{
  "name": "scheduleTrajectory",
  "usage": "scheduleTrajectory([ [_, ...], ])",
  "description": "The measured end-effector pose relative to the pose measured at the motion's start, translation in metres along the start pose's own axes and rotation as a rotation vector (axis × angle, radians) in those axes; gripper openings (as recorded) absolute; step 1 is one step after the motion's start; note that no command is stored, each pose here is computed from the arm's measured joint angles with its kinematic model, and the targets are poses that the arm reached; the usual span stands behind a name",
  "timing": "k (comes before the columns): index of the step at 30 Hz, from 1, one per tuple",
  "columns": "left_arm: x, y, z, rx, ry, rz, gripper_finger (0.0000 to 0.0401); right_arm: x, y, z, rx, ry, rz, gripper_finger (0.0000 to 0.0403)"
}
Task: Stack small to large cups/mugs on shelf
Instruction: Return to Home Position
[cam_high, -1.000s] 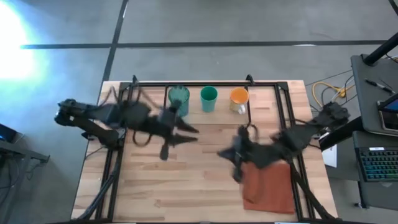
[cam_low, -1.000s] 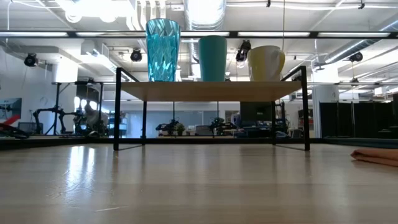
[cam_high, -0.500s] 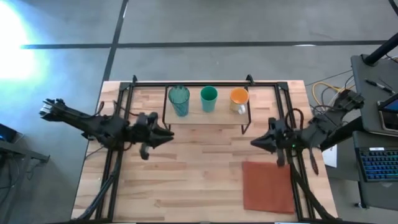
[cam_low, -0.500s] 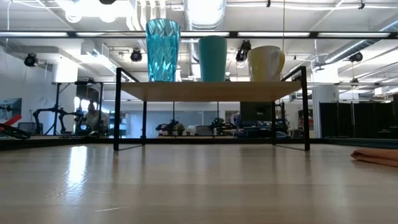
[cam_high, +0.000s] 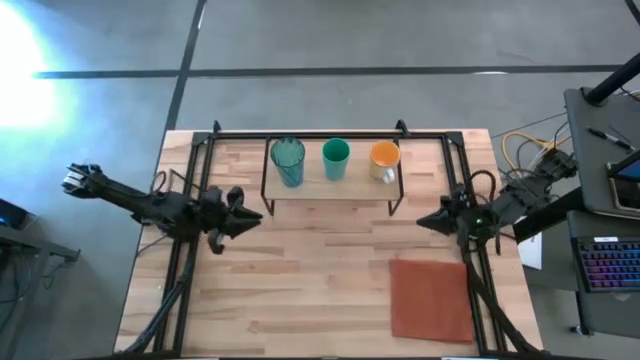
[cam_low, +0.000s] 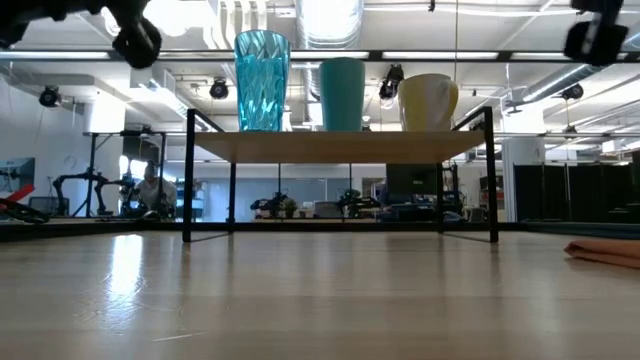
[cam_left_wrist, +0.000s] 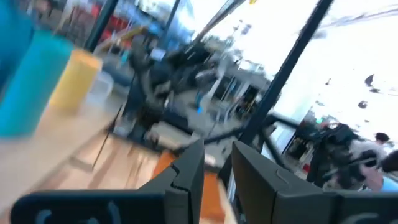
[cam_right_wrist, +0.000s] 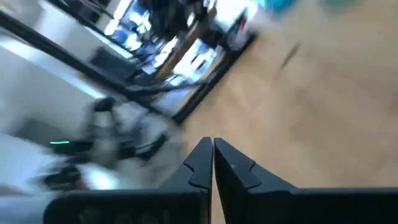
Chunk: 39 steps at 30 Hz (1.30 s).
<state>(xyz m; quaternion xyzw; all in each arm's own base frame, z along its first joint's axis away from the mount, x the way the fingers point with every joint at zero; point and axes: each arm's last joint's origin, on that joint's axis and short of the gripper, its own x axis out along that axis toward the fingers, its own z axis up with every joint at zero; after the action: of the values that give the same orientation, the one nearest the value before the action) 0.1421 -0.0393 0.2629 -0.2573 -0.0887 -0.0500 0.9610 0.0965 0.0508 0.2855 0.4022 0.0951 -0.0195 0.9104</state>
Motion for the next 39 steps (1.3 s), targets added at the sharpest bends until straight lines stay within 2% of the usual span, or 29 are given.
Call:
scheduleTrajectory([
  [3,-0.006,-0.004,0.012,0.058,-0.081,-0.038,0.0068,-0.009,-0.005,0.001,0.248,0.055,0.044,0.0009],
  [5,-0.01,-0.006,0.018,0.109,-0.121,-0.051,0.0068,-0.011,-0.005,0.003,0.299,0.027,0.056,0.0009],
  [6,-0.012,-0.007,0.02,0.127,-0.132,-0.054,0.0068,-0.01,-0.003,0.004,0.243,0.005,0.073,0.0009],
  [8,-0.015,-0.007,0.024,0.127,-0.159,-0.042,0.0068,-0.008,0.006,0.009,0.026,-0.052,0.15,0.0009],
  [10,-0.017,-0.006,0.026,0.099,-0.184,-0.015,0.0068,-0.007,0.018,0.013,-0.202,-0.087,0.272,0.0009],
  [12,-0.018,-0.005,0.026,0.092,-0.181,0.0,0.0068,-0.008,0.027,0.018,-0.373,-0.139,0.389,0.0009],
  [14,-0.021,-0.005,0.026,0.11,-0.174,0.003,0.0068,-0.011,0.03,0.02,-0.506,-0.167,0.447,0.0009],
  [15,-0.024,-0.004,0.027,0.115,-0.171,0.005,0.0068,-0.014,0.028,0.021,-0.534,-0.169,0.455,0.0009],
  [19,-0.037,0.006,0.017,0.173,-0.022,0.087,0.0068,-0.026,0.011,0.022,-0.558,-0.199,0.371,0.0009],
  [21,-0.045,0.012,0.013,0.143,0.019,0.173,0.0068,-0.03,0.0,0.017,-0.58,-0.221,0.392,0.0009],
  [23,-0.052,0.016,0.012,0.148,0.007,0.21,0.0068,-0.034,-0.009,0.012,-0.613,-0.256,0.447,0.0009],
  [29,-0.066,0.024,0.003,0.128,-0.07,0.174,0.0068,-0.028,-0.041,-0.015,-0.625,-0.357,0.477,0.0009],
  [36,-0.064,0.044,-0.039,0.039,-0.157,0.089,0.0068,-0.01,-0.058,-0.041,-0.658,-0.393,0.486,0.0009],
  [39,-0.063,0.046,-0.044,0.014,-0.108,0.117,0.0068,-0.005,-0.066,-0.05,-0.659,-0.426,0.469,0.0009],
])
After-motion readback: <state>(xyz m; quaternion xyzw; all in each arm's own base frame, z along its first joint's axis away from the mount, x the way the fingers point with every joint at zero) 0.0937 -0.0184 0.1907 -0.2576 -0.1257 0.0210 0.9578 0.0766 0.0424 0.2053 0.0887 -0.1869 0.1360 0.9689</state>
